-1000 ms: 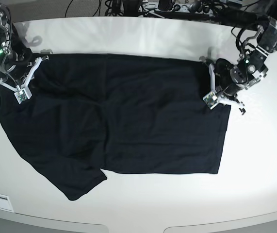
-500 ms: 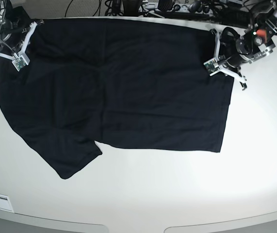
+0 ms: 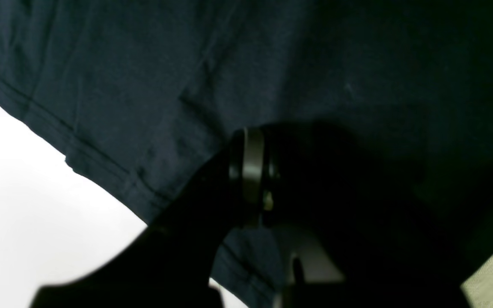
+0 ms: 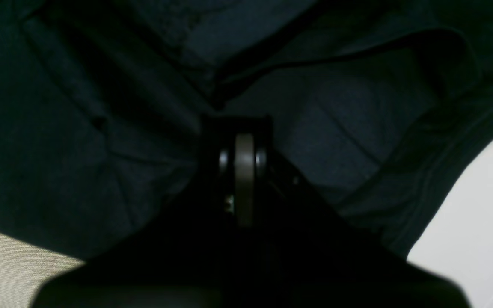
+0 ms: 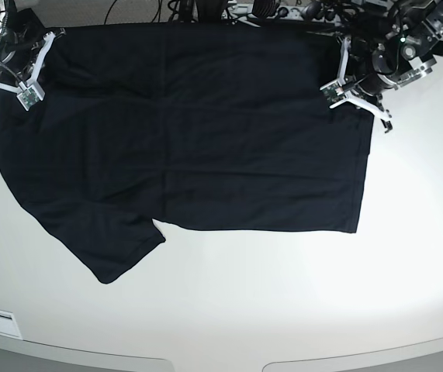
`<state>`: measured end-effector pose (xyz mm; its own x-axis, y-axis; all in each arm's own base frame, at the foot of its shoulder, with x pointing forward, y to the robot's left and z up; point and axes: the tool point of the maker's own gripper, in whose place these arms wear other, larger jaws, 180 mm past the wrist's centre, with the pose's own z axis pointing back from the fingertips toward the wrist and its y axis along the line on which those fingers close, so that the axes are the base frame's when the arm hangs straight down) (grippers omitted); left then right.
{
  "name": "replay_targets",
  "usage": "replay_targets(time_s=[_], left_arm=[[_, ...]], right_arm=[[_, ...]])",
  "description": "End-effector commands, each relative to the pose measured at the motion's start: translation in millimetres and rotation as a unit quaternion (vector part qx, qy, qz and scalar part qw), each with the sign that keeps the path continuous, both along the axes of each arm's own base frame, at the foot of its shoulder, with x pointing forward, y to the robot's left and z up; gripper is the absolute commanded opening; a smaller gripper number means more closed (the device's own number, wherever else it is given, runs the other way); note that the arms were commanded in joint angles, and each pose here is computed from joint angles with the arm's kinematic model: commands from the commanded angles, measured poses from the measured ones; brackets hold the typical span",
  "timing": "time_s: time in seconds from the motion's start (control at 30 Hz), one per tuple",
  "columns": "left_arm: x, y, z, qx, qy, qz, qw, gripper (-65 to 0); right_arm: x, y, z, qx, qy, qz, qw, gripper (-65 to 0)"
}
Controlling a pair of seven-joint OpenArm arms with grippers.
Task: Fold the T-shirt properly
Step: 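Regrip the shirt edges with both grippers and pull it flat, then release and move the left gripper to the shirt's hem corner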
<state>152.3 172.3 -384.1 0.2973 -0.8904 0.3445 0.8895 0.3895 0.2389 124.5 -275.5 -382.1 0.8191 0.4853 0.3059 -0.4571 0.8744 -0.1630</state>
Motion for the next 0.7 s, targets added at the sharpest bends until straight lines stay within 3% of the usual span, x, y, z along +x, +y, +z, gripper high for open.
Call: replay_targets(time_s=[0.0,0.17,0.33,0.43,0.53,0.67], left_arm=[[-16.4,16.9,-8.3,0.050,0.033,-0.013,0.998,-65.0],[8.8,8.5,15.4,0.051,-0.045,0.003,0.998,-65.0],[36.0,-2.2,51.6,0.045,-0.144,0.021,0.988,-65.0],[58.7,-4.1,78.0,0.036,-0.221,0.034,0.974,-65.0],[93.8,4.6,109.4,0.013,-0.285,0.065,0.956,-65.0],[155.7,40.8,164.8,-0.052,-0.360,0.153,0.919,-65.0]], right_arm=[[5.0,-6.9,6.4,-0.018,-0.007,0.006,0.9998,-65.0],[19.0,4.8,24.4,-0.020,-0.044,0.011,0.9988,-57.6],[48.8,6.9,66.5,-0.082,-0.138,0.022,0.9867,-57.6],[63.2,10.4,88.2,-0.099,-0.193,0.026,0.9759,-57.6],[68.0,14.9,92.8,-0.091,-0.211,0.032,0.9728,-57.6],[67.8,15.1,92.6,-0.090,-0.210,0.032,0.9729,-57.7]])
